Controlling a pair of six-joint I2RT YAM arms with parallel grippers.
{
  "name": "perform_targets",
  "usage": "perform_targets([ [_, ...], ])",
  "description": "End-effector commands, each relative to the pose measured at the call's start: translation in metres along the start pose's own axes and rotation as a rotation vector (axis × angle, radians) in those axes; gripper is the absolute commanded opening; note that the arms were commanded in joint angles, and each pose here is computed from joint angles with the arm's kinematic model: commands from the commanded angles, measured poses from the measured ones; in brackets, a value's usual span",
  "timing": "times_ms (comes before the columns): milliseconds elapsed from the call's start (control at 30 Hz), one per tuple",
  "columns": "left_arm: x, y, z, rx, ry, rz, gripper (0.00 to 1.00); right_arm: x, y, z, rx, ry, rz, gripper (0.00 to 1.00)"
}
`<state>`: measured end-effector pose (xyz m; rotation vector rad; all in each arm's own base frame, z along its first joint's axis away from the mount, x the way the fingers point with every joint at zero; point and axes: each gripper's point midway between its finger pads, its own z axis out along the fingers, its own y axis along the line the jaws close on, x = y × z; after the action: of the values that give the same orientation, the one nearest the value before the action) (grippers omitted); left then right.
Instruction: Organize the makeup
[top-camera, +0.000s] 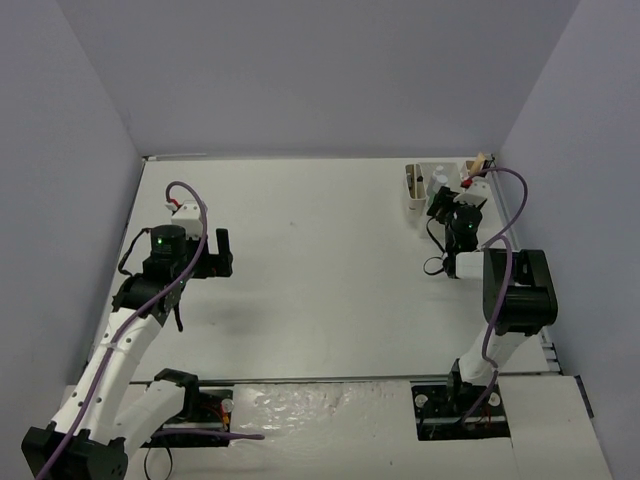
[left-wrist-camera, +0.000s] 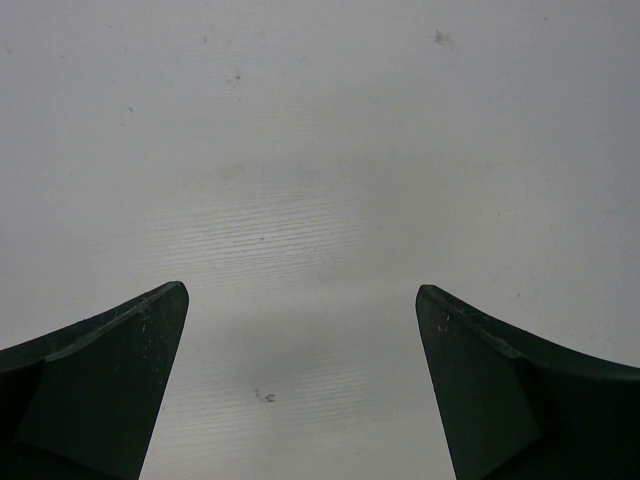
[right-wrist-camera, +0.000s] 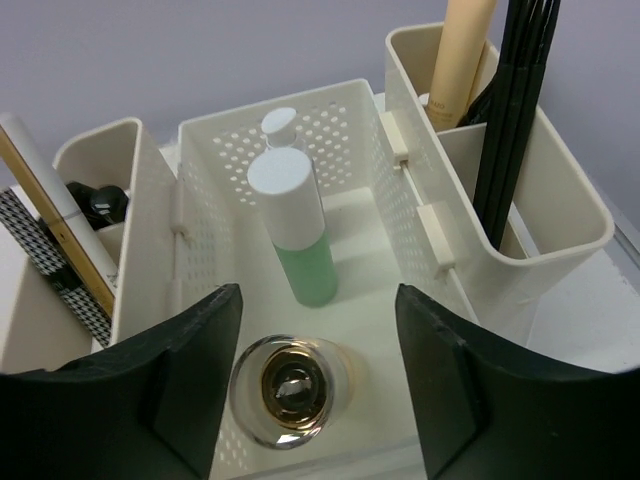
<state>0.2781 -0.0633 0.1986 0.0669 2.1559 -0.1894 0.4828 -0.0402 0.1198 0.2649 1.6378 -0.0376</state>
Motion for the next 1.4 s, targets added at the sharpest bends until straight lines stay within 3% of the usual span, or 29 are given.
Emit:
perform_targets([
  [0,-0.024,0.001,-0.005,-0.006,-0.085,0.004,0.97,-0.077,0.010,-0.011,-0.021,-0.163,0.029,0.65],
  [333,-0.026,0.001,-0.009,-0.004,-0.097,0.003,0.97,-0.150,0.020,-0.055,-0.053,-0.170,0.023,0.78],
  [567,-0.027,0.002,-0.012,-0.006,-0.105,0.003,0.97,-0.202,0.021,-0.122,-0.066,-0.148,0.040,1.00],
  [733,-0.028,0.003,-0.014,-0.015,-0.110,-0.001,0.97,-0.238,0.021,-0.176,-0.072,-0.159,0.085,1.00],
  [900,-0.030,0.007,-0.019,-0.037,-0.123,0.004,0.97,-0.248,0.020,-0.226,-0.093,-0.147,0.097,1.00],
  [1167,-0.035,0.014,-0.033,-0.073,-0.159,0.021,0.97,-0.237,0.005,-0.275,-0.053,-0.115,0.074,1.00],
  [1367,-0.036,0.014,-0.047,-0.068,-0.185,0.015,0.97,-0.220,0.011,-0.285,-0.098,-0.087,0.027,1.00],
])
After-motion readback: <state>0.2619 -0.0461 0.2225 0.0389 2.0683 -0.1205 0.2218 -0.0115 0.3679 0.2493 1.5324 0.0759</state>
